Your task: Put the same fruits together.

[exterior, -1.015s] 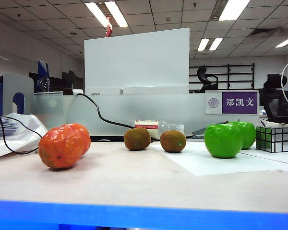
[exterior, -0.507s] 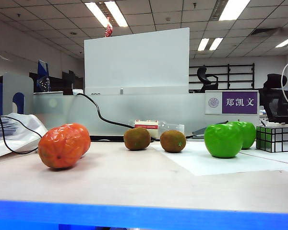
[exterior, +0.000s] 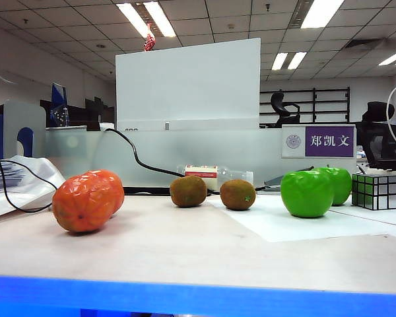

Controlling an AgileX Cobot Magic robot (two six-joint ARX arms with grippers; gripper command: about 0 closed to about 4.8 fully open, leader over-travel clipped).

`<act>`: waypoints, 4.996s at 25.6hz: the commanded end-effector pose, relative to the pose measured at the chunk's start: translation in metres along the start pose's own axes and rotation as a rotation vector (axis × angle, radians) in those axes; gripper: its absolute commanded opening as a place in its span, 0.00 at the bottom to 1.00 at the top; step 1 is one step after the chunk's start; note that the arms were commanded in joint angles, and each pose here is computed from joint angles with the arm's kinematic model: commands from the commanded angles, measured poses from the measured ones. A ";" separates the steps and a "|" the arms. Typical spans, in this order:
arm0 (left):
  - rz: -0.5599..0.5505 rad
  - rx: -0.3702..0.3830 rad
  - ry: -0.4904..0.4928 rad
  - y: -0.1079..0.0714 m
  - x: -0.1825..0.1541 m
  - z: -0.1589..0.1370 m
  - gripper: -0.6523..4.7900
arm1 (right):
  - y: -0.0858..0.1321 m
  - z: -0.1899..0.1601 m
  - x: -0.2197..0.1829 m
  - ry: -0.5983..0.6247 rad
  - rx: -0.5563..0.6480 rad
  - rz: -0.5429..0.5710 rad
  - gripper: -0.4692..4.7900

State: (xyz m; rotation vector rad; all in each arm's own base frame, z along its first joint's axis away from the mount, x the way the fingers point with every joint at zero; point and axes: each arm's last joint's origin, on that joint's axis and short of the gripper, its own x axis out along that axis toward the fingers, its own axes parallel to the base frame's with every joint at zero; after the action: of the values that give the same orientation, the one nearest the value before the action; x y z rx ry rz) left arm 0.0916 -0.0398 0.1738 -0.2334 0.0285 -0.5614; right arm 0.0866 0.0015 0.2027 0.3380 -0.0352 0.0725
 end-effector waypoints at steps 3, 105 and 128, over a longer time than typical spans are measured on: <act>-0.042 0.052 -0.010 -0.001 0.001 -0.002 0.11 | 0.001 0.001 0.000 -0.005 -0.009 0.022 0.08; 0.554 0.158 -0.066 0.042 -0.020 0.004 0.12 | -0.018 -0.023 0.006 -0.016 -0.293 -0.219 0.08; 0.554 0.158 -0.066 0.042 -0.020 0.004 0.12 | -0.023 -0.036 0.008 0.030 -0.289 -0.220 0.08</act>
State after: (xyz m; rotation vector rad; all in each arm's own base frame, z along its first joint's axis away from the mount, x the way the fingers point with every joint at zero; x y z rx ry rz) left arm 0.0971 0.0060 0.1658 -0.0824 -0.0020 -0.0016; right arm 0.0968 -0.0077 0.1624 0.0503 0.0318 -0.1512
